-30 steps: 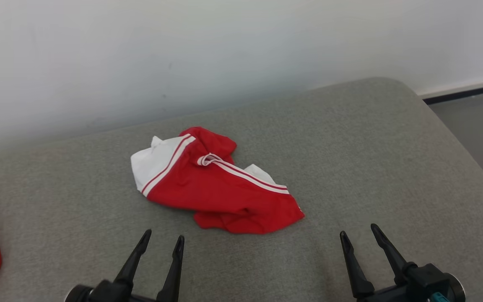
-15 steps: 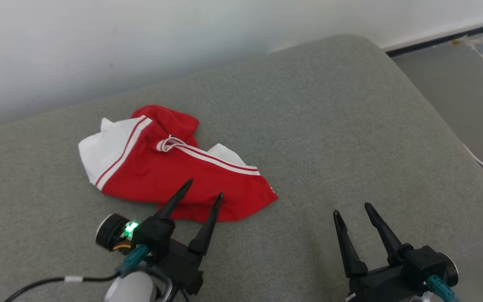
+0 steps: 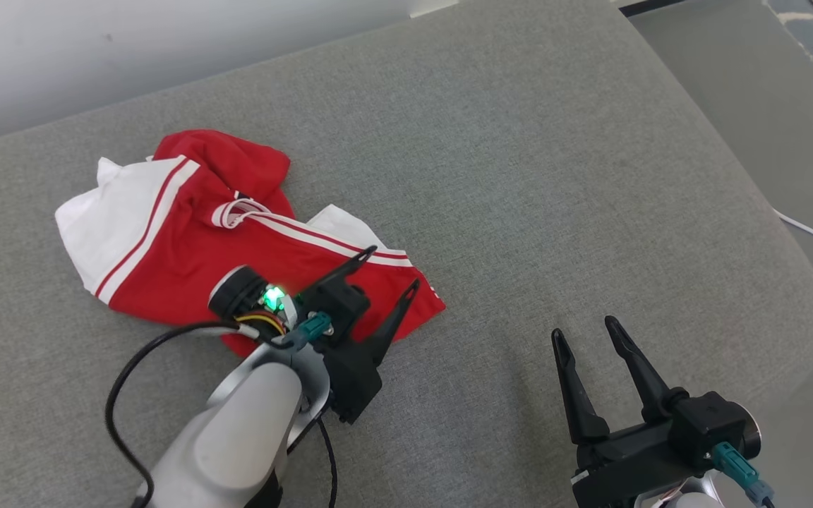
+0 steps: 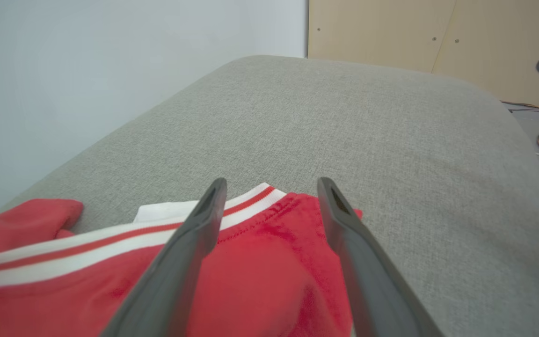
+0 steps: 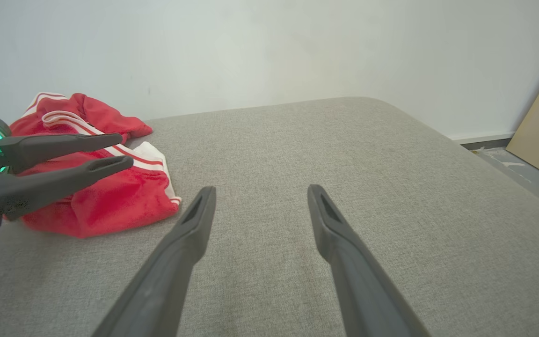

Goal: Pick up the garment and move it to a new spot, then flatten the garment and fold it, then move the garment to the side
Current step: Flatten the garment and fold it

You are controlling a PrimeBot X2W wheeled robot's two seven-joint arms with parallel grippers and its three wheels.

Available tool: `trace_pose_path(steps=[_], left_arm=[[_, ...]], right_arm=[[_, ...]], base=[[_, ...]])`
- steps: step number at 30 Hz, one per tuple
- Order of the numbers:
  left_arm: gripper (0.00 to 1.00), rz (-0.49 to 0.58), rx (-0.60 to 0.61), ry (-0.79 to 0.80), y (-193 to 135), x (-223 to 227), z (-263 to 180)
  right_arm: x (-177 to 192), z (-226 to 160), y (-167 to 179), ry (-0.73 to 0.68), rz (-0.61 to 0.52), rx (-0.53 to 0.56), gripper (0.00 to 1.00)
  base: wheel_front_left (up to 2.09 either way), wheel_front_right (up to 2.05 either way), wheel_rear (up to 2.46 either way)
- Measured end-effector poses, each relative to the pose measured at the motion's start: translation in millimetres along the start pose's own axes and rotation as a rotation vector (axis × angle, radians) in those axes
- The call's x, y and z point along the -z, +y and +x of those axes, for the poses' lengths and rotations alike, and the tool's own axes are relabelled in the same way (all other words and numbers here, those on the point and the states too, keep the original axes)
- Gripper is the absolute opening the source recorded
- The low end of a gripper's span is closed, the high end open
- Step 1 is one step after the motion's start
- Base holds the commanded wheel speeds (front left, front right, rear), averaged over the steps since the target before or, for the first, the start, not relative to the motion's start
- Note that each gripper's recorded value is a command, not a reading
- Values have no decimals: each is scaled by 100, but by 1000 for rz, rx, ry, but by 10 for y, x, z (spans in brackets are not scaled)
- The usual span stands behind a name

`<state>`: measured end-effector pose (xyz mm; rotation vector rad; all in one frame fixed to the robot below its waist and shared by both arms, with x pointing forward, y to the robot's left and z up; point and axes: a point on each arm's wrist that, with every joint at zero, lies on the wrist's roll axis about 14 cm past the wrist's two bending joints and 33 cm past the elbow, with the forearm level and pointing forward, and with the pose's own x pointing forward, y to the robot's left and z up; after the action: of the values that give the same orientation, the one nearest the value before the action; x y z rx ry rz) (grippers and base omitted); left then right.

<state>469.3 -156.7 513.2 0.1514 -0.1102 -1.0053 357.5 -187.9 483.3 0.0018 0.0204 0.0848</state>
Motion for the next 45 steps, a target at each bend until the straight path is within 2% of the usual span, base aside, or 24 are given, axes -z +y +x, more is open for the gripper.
trace_pose_path(steps=[6, 15, 20, 25, 26, 27, 28, 29, 37, 38, 39, 42, 45], left_arm=[[100, 25, 36, 33, -79, 9, 176], [100, 85, 103, 202, -281, 313, 250], [100, 118, 105, 295, -296, 501, 245], [100, 150, 100, 324, -288, 563, 276], [55, 151, 102, 329, -292, 579, 276], [36, 149, 105, 333, -301, 592, 275], [26, 147, 108, 335, -310, 598, 276], [1, 146, 108, 335, -308, 600, 276], [0, 131, 109, 225, -307, 361, 304], [0, 110, 101, 146, -289, 149, 347], [0, 110, 101, 146, -289, 149, 347], [0, 104, 84, 12, -215, -242, 425], [0, 143, 69, -107, -105, -663, 502]], right_arm=[[46, 17, 7, 14, 12, 6, 100], [48, 41, -12, 16, 19, 15, 100], [54, 31, -27, 18, 22, 23, 100], [65, 27, -20, 22, 32, 27, 100], [67, 28, -20, 22, 34, 28, 100], [67, 28, -21, 22, 34, 29, 100], [65, 28, -23, 21, 34, 30, 100], [64, 28, -26, 21, 34, 30, 100], [28, 21, -30, 9, 36, 31, 100], [8, 14, -13, 2, 39, 28, 100], [8, 14, -13, 2, 39, 28, 100], [-38, -3, 16, -13, 46, 21, 100], [-101, -33, 24, -32, 47, 21, 100]], base=[[0, 0, 0], [0, 0, 0], [0, 0, 0], [0, 0, 0], [0, 0, 0], [0, 0, 0], [0, 0, 0], [0, 0, 0], [0, 0, 0], [0, 0, 0], [0, 0, 0], [0, 0, 0], [0, 0, 0]])
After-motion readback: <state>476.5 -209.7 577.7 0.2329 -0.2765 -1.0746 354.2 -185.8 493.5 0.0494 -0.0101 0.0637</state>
